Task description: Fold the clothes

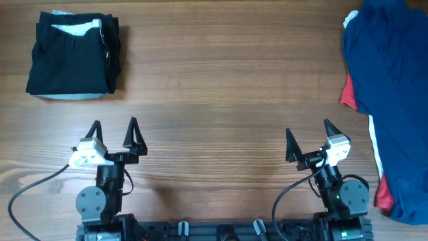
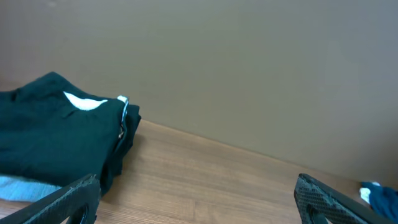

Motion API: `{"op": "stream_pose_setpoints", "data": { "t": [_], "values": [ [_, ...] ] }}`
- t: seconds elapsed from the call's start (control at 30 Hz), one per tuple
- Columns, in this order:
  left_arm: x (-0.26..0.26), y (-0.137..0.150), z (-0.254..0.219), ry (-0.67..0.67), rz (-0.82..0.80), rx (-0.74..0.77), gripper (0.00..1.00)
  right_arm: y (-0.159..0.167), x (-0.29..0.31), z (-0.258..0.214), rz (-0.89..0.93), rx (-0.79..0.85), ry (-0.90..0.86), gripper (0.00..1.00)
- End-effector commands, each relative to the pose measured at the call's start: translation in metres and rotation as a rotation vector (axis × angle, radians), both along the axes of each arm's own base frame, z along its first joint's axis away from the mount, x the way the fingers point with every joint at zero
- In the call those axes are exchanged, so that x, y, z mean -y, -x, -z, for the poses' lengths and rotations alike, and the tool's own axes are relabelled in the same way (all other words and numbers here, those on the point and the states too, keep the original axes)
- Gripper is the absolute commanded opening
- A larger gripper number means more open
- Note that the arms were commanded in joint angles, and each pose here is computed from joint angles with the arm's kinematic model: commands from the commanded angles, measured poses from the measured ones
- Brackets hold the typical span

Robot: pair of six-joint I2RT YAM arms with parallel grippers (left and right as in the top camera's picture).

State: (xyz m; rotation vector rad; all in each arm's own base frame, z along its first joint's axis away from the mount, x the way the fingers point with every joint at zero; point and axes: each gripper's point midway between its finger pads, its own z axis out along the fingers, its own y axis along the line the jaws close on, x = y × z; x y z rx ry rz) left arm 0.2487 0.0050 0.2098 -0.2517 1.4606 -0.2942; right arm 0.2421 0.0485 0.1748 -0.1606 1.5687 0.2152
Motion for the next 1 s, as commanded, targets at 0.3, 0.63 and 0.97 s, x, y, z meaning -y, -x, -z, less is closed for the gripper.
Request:
{"op": "stream_pose_setpoints", "data": {
  "t": [0.3, 0.63, 0.97],
  "values": [
    [-0.004, 0.003, 0.052, 0.021, -0.025, -0.168, 1.0, 0.0, 0.003, -0.002, 0.014, 0.011, 0.007, 0.99],
    [-0.002, 0.003, 0.052, 0.02, -0.016, -0.166, 1.0, 0.0, 0.003, -0.002, 0.014, 0.011, 0.007, 0.99],
    [-0.002, 0.003, 0.052, 0.02, -0.016, -0.167, 1.0, 0.0, 0.003, -0.001, 0.015, 0.007, 0.007, 0.99]
  ]
}}
